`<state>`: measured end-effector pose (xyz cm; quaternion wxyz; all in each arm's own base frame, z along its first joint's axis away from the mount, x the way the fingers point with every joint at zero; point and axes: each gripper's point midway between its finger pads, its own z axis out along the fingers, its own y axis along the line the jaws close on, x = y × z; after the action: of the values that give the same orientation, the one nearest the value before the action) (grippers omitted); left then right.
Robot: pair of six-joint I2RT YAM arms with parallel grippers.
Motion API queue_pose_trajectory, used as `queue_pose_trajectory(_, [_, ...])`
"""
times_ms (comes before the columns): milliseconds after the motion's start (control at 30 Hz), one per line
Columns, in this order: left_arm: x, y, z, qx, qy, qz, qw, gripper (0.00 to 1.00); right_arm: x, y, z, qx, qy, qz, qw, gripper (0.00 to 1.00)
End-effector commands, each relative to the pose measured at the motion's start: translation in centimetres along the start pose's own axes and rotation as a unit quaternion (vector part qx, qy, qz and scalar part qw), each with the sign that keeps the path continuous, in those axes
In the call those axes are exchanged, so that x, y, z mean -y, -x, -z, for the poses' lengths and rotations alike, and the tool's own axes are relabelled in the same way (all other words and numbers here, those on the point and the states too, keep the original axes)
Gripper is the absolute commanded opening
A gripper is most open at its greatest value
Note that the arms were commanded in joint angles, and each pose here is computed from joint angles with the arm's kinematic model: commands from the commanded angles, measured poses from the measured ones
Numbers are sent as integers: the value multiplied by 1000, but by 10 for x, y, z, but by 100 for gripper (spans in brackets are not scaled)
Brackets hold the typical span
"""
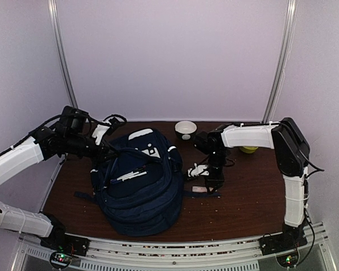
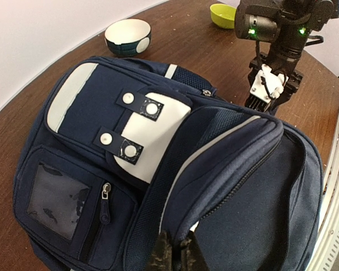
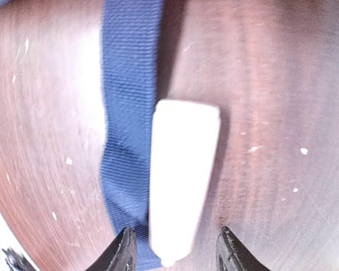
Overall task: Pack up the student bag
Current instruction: Pick up the pencil case from the center of the board.
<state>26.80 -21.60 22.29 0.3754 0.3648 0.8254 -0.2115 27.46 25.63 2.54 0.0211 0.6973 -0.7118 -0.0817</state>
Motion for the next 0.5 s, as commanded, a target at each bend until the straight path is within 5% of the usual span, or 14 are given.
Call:
queue_pose_trajectory(0, [-13, 32, 10, 62, 29, -9, 998, 0, 22, 28, 17, 76, -67, -64, 993, 48])
queue_pose_trajectory(467, [-14, 32, 9, 62, 30, -9, 998, 0, 21, 34, -5, 55, -77, -45, 994, 45])
